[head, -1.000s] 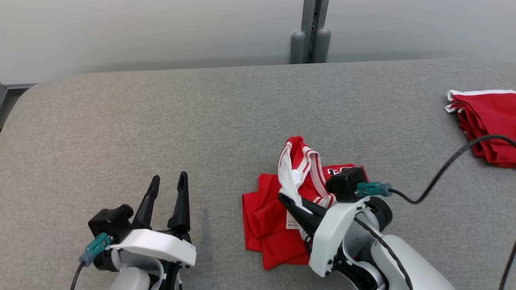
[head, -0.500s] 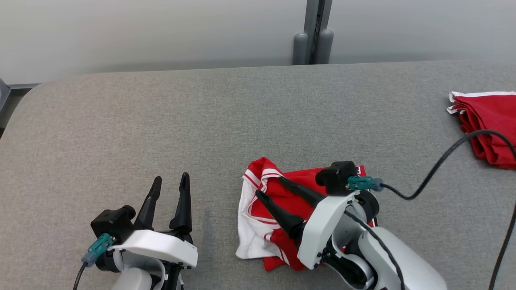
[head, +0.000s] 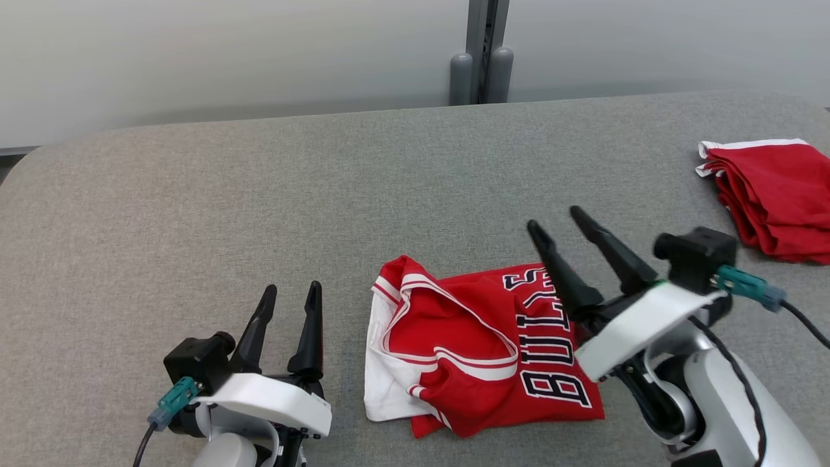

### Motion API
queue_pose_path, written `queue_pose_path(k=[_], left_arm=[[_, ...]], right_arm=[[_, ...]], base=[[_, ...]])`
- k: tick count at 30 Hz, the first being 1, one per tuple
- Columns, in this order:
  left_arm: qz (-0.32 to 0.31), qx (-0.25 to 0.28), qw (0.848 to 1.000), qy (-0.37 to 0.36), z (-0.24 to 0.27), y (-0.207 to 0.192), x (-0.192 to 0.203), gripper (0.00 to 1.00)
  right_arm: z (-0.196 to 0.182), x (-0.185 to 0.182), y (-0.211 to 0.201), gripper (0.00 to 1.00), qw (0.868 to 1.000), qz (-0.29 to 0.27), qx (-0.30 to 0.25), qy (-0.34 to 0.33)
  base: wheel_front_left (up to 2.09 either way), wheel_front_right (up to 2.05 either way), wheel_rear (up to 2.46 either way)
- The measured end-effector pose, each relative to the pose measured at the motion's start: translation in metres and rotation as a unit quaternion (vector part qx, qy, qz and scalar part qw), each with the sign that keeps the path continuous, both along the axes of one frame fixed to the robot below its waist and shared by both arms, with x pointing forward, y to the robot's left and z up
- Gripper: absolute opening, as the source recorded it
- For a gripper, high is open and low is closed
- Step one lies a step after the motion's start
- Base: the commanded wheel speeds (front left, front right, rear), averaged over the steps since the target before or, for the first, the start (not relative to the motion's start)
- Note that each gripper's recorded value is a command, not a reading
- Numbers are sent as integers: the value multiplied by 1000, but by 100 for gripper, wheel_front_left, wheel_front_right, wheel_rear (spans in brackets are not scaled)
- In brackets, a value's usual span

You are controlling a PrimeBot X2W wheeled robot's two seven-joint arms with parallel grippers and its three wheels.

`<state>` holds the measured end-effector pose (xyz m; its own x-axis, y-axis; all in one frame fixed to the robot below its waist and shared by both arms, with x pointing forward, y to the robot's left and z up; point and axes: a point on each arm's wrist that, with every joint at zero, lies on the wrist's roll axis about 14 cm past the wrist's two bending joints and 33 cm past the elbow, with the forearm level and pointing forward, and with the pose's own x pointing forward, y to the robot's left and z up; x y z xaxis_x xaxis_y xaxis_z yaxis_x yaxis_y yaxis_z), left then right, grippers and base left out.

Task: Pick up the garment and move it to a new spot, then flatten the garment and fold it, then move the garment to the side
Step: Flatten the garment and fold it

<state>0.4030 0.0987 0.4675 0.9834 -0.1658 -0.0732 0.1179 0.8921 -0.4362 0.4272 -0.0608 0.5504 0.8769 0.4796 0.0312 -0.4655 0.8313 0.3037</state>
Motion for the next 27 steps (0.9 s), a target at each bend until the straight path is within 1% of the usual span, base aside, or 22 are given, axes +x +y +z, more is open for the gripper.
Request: queue_pose_path(k=[2, 3, 4, 7, 8, 9, 10, 11, 12, 14, 17, 18, 19, 20, 21, 22, 23, 24, 27], left_arm=[[-5, 1, 1000, -2, 1, -3, 0, 100], [-5, 1, 1000, -2, 1, -3, 0, 100], [-5, 1, 1000, -4, 2, -3, 0, 100], [-3, 1, 1000, -15, 9, -2, 0, 100], [0, 2, 1000, -18, 11, 0, 0, 100], [2, 2, 1000, -20, 13, 1, 0, 100], [6, 2, 1000, -22, 14, 4, 0, 100], [9, 2, 1000, -23, 14, 5, -1, 100], [11, 2, 1000, -22, 14, 7, -3, 100], [17, 2, 1000, -22, 13, 10, -5, 100], [21, 4, 1000, -21, 13, 12, -7, 100], [23, 3, 1000, -21, 13, 13, -8, 100], [26, 3, 999, -21, 13, 15, -8, 100], [29, 2, 999, -22, 13, 16, -9, 100], [31, 1, 999, -22, 13, 18, -10, 100], [34, 2, 999, -22, 13, 20, -11, 100], [36, 3, 999, -21, 13, 22, -12, 100], [40, 4, 999, -21, 12, 24, -13, 100], [52, 6, 998, -21, 12, 33, -15, 100]], right_arm=[[1, 0, -18, 100, 999, -32, 1, -16], [1, 0, -18, 100, 999, -32, 1, -16], [0, 0, -25, 100, 999, -44, -2, -20], [-9, -6, -49, 100, 996, -87, -15, -30], [-12, -8, -54, 89, 995, -97, -18, -33], [-16, -10, -59, 82, 993, -108, -20, -32], [-20, -13, -63, 81, 993, -117, -18, -29], [-24, -16, -66, 82, 992, -125, -18, -27], [-27, -19, -68, 85, 991, -131, -20, -26], [-32, -23, -72, 100, 989, -141, -23, -23], [-38, -26, -71, 99, 989, -142, -30, -18], [-44, -28, -68, 86, 990, -140, -35, -11], [-51, -30, -64, 78, 990, -134, -37, -3], [-57, -32, -59, 36, 991, -127, -40, 5], [-65, -35, -52, 25, 992, -118, -47, 15], [-72, -37, -45, 10, 993, -108, -52, 25], [-80, -39, -39, 10, 993, -99, -51, 36], [-88, -42, -33, 0, 993, -89, -53, 47], [-110, -49, -16, 0, 993, -64, -62, 77]], base=[[0, 0, 0], [0, 0, 0], [0, 0, 0], [0, 0, 0], [0, 0, 0], [0, 0, 0], [0, 0, 0], [0, 0, 0], [0, 0, 0], [0, 0, 0], [0, 0, 0], [0, 0, 0], [0, 0, 0], [0, 0, 0], [0, 0, 0], [0, 0, 0], [0, 0, 0], [0, 0, 0], [0, 0, 0]])
